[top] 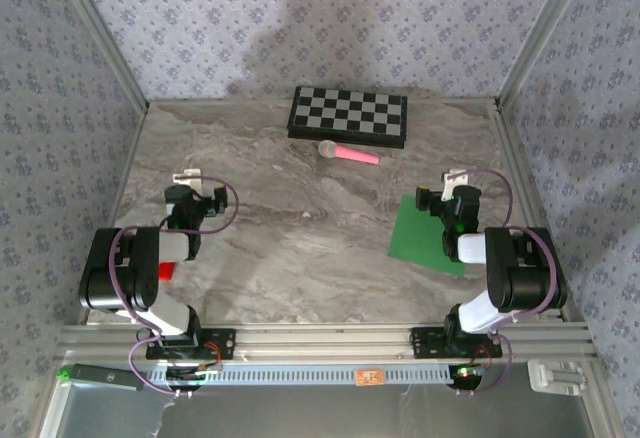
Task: Fold a paper plane with a square sheet of paper (pick it up from the middle)
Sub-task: Move the square sheet of paper to the center of the table.
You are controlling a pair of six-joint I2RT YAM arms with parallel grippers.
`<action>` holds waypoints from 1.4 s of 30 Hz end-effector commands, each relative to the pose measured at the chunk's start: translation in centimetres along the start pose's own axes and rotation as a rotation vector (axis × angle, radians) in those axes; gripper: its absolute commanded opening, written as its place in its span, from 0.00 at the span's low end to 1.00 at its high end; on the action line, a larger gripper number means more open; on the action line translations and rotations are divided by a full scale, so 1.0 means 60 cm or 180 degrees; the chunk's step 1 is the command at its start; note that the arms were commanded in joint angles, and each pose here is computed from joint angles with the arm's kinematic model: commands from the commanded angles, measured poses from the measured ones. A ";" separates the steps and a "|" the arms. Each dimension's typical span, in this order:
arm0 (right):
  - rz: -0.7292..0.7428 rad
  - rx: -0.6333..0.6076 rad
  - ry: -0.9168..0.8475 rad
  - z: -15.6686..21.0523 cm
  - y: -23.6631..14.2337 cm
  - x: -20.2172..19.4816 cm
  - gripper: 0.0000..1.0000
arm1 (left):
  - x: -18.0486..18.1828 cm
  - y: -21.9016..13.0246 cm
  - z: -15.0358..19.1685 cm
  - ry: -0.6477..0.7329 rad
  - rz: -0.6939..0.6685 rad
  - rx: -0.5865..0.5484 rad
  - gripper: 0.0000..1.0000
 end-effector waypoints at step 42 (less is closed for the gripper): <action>0.0229 0.1067 0.1684 -0.210 -0.035 0.021 1.00 | 0.000 -0.089 -0.215 -0.1461 0.0464 0.0284 1.00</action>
Point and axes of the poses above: each hand's point on the last joint's axis, 136 mm out from that joint toward the fingers, its own y axis out along the fingers, its own x axis along the line the jaws close on, z = x × y, the point moved 10 cm from there along -y, back along the fingers, and after that the axes turned 4 degrees about y, right-handed, at the moved point
